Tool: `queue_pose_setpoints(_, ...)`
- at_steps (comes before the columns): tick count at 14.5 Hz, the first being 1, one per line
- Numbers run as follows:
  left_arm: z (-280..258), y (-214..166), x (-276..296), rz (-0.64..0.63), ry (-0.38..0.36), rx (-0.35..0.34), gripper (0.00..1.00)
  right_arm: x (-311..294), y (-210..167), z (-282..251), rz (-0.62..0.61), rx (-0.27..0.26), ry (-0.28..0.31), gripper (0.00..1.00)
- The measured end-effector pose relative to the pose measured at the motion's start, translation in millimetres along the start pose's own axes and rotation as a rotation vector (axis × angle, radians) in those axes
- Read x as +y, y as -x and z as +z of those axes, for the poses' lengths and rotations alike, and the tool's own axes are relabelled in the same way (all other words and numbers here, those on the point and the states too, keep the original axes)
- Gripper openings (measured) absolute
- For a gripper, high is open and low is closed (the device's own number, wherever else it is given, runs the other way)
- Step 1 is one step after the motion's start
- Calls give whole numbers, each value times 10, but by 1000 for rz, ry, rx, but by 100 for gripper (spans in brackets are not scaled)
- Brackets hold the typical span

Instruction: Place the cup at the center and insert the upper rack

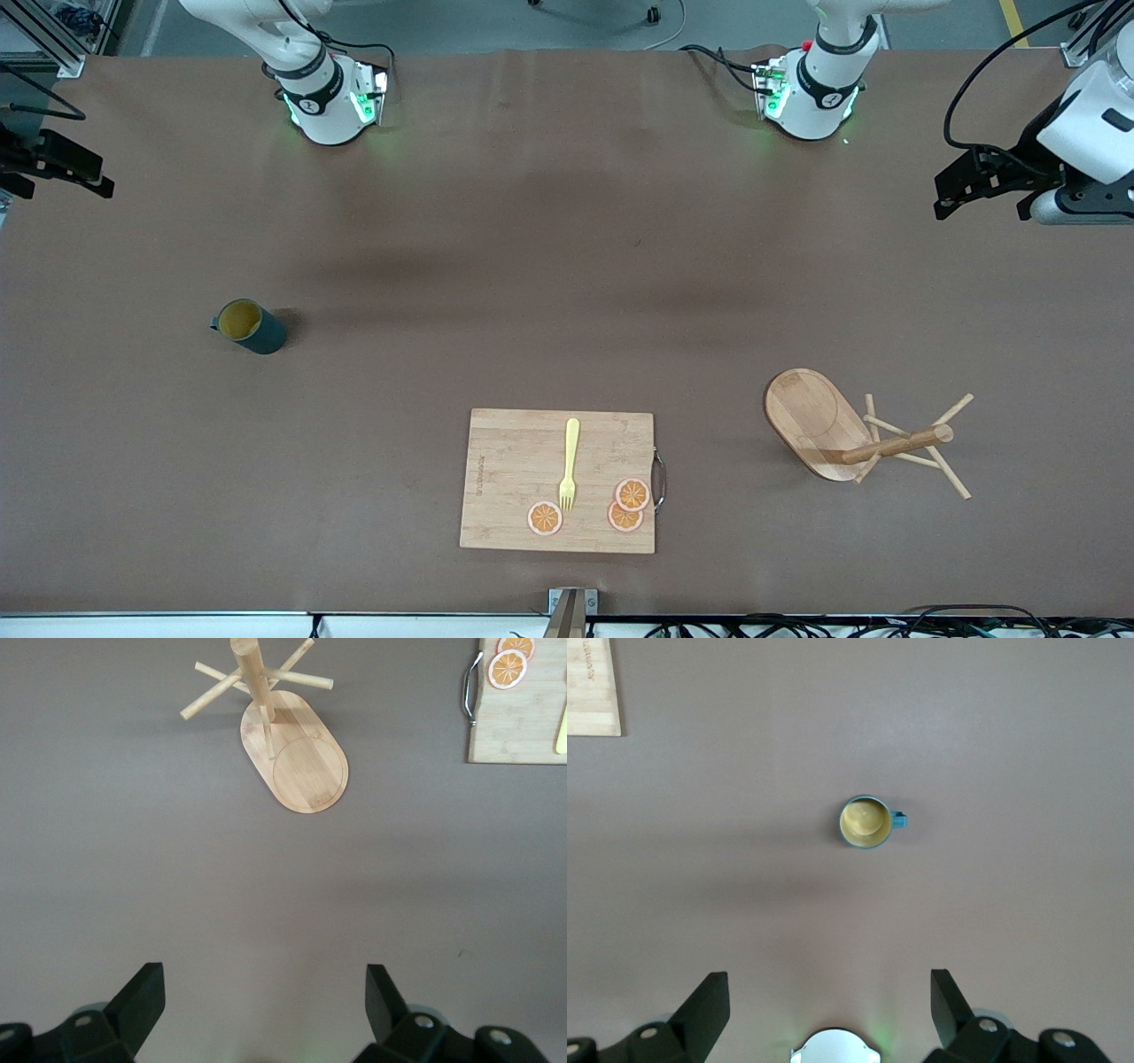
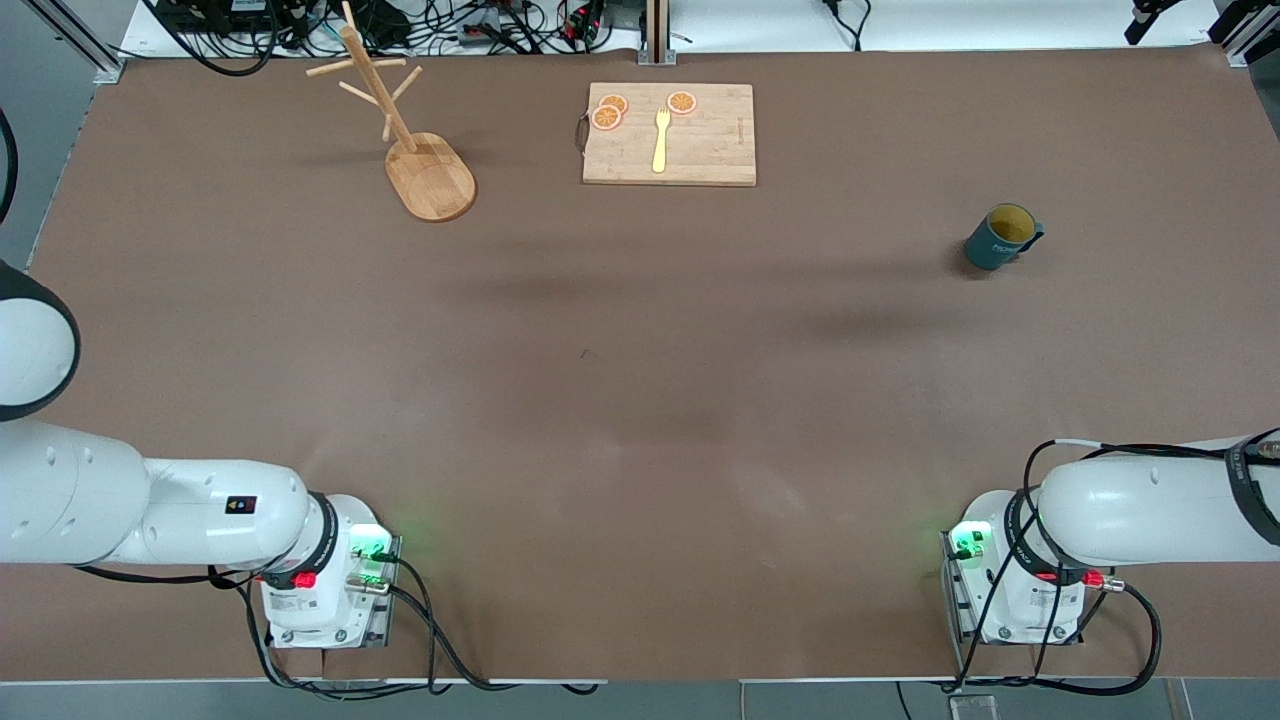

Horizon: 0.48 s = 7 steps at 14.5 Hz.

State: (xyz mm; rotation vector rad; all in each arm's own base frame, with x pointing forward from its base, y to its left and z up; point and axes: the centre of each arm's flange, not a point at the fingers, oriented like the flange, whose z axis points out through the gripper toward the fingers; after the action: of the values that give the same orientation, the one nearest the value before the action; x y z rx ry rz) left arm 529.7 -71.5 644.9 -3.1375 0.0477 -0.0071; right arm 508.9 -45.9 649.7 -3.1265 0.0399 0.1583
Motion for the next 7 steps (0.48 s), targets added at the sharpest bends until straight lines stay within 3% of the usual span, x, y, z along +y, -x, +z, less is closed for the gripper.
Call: queue_pose_setpoints(7,0,-1,-6,-1,0,0,100,-45,141,-148,14,25,-3,100)
